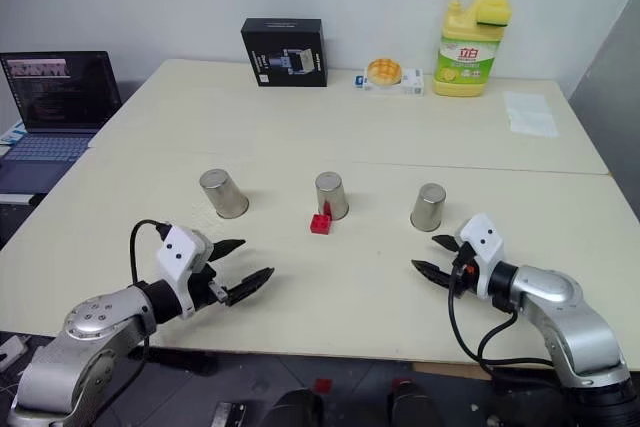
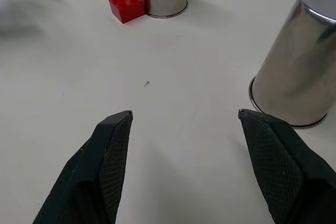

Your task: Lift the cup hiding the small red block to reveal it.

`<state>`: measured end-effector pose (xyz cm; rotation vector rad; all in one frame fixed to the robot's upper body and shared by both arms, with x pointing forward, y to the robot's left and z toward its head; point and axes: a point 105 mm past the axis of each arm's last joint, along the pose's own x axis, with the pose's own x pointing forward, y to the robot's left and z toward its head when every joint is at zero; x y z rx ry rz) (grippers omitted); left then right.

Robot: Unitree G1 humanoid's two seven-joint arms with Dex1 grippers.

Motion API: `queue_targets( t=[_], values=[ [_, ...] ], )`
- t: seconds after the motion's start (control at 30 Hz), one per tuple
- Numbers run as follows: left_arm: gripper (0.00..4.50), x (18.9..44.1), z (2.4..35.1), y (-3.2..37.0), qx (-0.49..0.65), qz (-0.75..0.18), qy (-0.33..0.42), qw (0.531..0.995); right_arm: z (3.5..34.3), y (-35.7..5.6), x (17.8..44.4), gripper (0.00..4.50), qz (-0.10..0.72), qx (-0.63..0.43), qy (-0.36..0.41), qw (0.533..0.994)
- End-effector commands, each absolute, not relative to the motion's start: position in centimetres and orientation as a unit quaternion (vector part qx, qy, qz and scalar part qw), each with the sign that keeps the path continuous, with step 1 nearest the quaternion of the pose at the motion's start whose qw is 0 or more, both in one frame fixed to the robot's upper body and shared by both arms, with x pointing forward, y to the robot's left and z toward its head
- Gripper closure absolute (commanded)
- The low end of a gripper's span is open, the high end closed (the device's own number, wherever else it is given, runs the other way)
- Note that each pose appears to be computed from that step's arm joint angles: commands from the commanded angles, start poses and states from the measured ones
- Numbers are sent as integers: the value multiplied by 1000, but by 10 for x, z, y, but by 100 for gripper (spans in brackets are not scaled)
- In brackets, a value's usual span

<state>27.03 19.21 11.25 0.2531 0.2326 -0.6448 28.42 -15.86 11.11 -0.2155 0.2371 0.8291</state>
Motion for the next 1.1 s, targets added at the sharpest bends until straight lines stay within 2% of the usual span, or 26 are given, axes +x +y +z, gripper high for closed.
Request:
queue_targets(
  t=[0.03,0.43,1.1],
  values=[
    [5,273,124,190,145,-313,88,934,122,-163,285,96,395,-114,97,906],
    [5,274,125,187,146,-339,89,925,124,-168,285,96,384,-119,94,911],
    [5,278,123,191,142,-329,83,930,123,-174,283,96,377,-122,97,913]
  ],
)
